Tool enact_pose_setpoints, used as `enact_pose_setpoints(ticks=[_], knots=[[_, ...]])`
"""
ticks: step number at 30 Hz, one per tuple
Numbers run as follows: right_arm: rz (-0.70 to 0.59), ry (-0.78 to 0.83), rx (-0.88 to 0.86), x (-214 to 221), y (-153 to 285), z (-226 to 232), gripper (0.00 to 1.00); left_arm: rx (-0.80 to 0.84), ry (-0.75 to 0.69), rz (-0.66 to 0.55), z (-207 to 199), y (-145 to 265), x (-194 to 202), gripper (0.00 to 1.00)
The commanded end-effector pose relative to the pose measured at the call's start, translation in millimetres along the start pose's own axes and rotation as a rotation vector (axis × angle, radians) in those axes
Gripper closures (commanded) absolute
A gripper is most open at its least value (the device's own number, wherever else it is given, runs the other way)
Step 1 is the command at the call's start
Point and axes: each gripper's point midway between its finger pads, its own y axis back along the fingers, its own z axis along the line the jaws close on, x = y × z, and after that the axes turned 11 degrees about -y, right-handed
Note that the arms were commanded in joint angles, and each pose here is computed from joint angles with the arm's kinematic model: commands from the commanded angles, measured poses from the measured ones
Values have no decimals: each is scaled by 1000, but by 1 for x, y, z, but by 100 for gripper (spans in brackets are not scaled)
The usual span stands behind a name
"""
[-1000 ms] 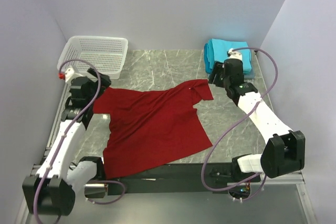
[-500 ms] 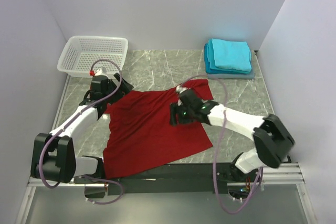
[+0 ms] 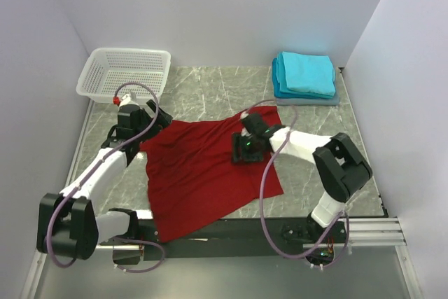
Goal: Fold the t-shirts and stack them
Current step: Flatten the tshirt out
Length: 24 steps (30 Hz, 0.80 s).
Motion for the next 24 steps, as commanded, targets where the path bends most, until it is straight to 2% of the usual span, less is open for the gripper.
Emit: enact_pose_setpoints(ticks=[1, 2, 4, 6, 7, 12, 14, 18, 24], knots=[[21, -141, 288, -4, 7, -98, 30, -8, -34, -38, 1, 13, -10, 1], [-7, -211, 320, -20, 15, -119, 29, 4, -33, -45, -1, 18, -10, 1], [-9, -270, 246, -38, 19, -122, 29, 12, -24, -49, -2, 21, -10, 0], [-51, -369, 265, -68, 29, -146, 29, 37, -21, -53, -6, 28, -10, 1], [-15, -394, 301, -66, 28, -158, 29, 38, -23, -52, -7, 30, -10, 0], [-113, -538, 406, -121, 48, -224, 27, 24, -12, -48, -4, 45, -8, 1], [-118, -605, 456, -127, 50, -248, 27, -11, 2, -66, 4, 46, -8, 1], [-220, -628, 510, -174, 68, -270, 27, -39, 24, -26, 13, 44, 8, 1], [-411, -636, 581, -208, 126, -277, 26, -247, 61, 44, 57, 41, 33, 1]])
